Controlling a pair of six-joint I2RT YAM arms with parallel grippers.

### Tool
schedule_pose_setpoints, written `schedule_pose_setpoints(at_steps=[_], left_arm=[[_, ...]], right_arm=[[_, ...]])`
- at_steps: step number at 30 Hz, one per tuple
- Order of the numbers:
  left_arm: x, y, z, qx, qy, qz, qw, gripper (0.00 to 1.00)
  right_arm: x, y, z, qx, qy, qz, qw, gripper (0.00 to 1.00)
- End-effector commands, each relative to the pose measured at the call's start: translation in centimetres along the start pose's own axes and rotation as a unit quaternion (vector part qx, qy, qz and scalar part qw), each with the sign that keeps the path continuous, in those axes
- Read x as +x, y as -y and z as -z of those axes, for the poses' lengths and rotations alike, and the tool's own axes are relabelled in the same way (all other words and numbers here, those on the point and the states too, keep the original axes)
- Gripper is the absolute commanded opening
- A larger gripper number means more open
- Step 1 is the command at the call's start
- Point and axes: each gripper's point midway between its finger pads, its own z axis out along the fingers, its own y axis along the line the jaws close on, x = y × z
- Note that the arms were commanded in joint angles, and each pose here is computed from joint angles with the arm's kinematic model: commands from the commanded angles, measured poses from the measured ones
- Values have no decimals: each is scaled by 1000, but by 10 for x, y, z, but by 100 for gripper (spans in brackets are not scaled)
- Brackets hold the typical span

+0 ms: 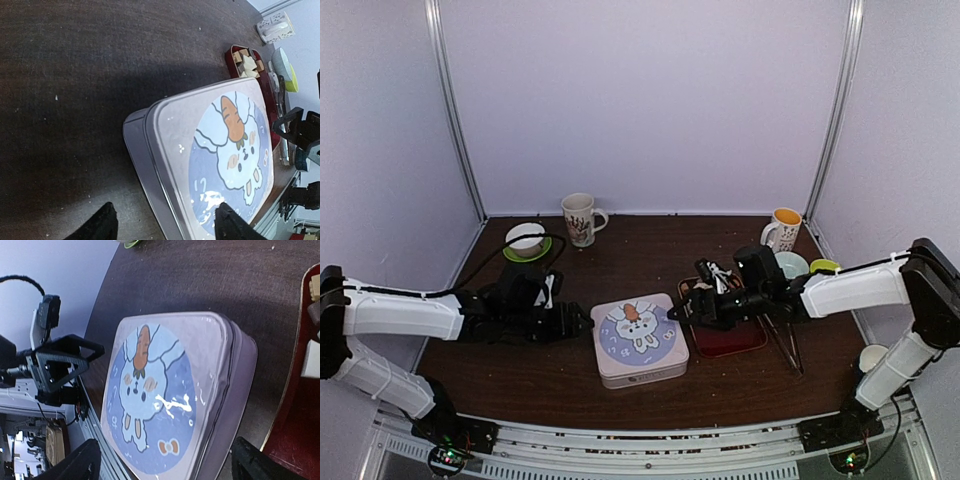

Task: Pack the chocolate
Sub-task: Rotate the packed packing box at the center of the board.

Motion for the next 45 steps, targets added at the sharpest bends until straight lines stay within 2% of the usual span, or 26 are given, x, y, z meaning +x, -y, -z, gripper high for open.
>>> schedule_pose_setpoints(at_steps=[1,4,6,15,20,22,28,37,39,45], left_arm=[[-14,15,-8,32,30,4,999,64],[-23,18,-13,41,44,24,998,58],[-30,16,-17,47,57,41,996,54],[-37,8,-29,44,65,61,995,46],[-32,8,-41,51,48,66,995,44],[-30,6,-46,50,45,69,995,43],[-25,0,-61,48,32,72,996,41],[-19,-5,-71,49,17,73,996,38],[-19,-4,-72,50,15,72,996,38],[-23,-5,-74,51,12,68,996,38]], right_arm=[[-32,6,-9,3,29,-16,999,82],[-49,12,-15,-11,48,-33,998,66],[-57,19,-20,-13,51,-43,998,60],[-78,27,-41,-33,39,-53,997,53],[-82,36,-50,-39,39,-71,996,42],[-80,40,-53,-40,34,-80,995,36],[-65,57,-61,-29,19,-107,994,33],[-44,75,-61,-10,15,-133,991,21],[-39,74,-62,-11,11,-137,991,17],[-31,56,-58,-26,12,-137,990,15]])
